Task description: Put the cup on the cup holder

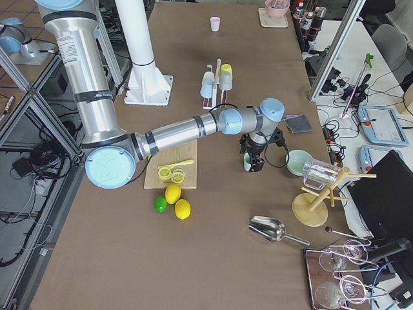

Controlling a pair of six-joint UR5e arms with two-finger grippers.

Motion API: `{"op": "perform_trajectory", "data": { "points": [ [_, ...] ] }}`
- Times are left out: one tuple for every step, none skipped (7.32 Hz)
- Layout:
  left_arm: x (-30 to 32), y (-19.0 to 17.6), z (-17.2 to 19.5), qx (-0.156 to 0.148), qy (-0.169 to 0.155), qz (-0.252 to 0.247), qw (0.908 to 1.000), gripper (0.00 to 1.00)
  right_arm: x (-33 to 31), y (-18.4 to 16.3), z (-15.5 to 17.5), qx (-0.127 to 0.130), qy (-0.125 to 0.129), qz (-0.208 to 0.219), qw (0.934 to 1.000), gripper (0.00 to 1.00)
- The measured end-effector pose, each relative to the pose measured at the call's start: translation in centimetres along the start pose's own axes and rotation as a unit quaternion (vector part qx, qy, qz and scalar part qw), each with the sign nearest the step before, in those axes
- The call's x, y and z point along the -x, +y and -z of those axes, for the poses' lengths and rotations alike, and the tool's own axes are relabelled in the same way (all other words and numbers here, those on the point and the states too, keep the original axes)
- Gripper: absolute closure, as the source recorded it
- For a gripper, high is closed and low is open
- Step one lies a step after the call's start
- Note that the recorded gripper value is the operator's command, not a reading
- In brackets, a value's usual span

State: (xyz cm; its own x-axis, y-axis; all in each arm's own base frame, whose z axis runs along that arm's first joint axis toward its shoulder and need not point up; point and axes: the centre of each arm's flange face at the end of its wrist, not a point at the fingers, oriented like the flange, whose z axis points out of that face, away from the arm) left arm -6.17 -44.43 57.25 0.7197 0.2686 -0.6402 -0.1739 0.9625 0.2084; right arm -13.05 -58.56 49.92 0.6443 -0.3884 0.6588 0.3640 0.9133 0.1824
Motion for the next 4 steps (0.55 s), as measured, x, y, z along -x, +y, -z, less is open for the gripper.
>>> {"op": "perform_trajectory", "data": {
  "points": [
    [-1.8,-1.6,-0.6,0.011,-0.024,-0.030,0.9992,0.02,1.9,-2.8,0.2,0.012,0.003,0.001,0.9999,0.00],
    [-3.6,-3.1,-1.5,0.023,-0.046,-0.059,0.9970,0.02,4.2,-5.3,0.6,0.030,0.012,0.002,0.9995,0.00],
    [-5.7,-4.3,-2.8,0.040,-0.074,-0.092,0.9922,0.02,6.1,-6.9,0.8,0.043,0.021,0.005,0.9988,0.01],
    [-7.8,-5.1,-4.4,0.062,-0.108,-0.124,0.9844,0.02,7.5,-8.3,0.7,0.053,0.030,0.011,0.9981,0.01]
  ]
}}
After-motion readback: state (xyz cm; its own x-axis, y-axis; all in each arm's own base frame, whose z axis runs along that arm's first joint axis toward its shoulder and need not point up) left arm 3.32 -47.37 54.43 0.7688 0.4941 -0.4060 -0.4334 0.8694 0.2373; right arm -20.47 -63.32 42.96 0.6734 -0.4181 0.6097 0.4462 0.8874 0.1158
